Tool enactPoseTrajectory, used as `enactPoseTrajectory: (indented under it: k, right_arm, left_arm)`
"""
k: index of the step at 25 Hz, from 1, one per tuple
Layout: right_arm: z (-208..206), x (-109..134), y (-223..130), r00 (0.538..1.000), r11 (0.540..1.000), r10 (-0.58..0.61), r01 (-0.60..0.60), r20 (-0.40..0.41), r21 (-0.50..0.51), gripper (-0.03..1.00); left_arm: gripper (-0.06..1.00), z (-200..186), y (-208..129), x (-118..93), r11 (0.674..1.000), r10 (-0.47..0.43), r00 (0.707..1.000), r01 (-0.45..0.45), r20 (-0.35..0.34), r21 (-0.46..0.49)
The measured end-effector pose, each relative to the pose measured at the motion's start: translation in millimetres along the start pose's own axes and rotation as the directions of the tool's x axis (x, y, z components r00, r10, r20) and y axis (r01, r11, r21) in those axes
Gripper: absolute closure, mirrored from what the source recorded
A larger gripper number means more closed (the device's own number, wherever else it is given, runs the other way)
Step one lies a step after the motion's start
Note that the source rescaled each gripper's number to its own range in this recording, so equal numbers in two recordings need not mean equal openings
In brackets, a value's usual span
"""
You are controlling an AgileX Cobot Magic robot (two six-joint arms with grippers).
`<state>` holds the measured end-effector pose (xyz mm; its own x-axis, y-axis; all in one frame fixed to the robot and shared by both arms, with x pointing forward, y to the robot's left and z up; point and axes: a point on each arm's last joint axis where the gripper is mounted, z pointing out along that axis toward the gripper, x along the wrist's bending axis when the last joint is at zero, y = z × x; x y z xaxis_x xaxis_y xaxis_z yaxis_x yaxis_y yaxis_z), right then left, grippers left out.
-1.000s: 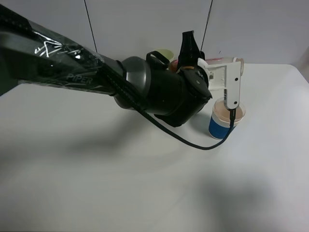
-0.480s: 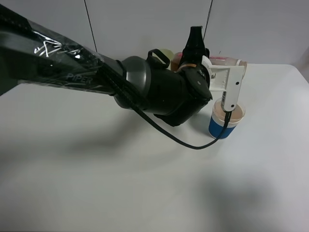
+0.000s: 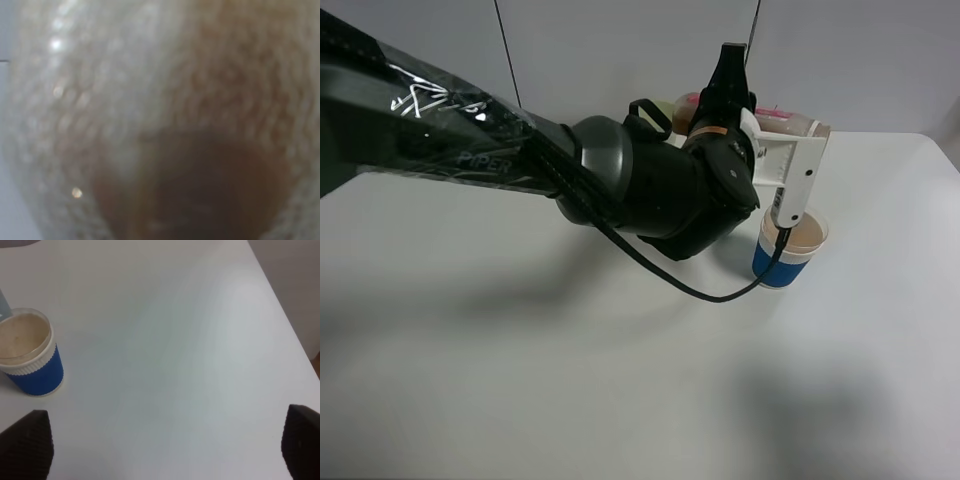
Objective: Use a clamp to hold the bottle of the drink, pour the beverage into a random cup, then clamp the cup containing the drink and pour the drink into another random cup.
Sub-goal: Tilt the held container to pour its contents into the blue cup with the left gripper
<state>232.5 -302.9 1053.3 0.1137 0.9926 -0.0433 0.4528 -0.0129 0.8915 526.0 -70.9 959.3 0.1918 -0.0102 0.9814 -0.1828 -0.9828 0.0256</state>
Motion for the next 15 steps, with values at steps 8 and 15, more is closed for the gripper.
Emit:
enactPoseTrajectory:
  k: [8, 15]
  right_arm:
    - [0.0, 0.0, 0.0, 1.000, 1.000, 0.000, 0.000, 0.000, 0.000, 0.24]
    - [0.0, 0.0, 0.0, 1.000, 1.000, 0.000, 0.000, 0.000, 0.000, 0.24]
  left_arm:
    - [0.94, 0.0, -0.1, 2.1, 0.998, 0.066, 0.998, -0.066, -0.023, 0.002]
    - [0.94, 0.0, 1.2, 3.6, 0.995, 0.100, 0.994, -0.101, -0.041, -0.009]
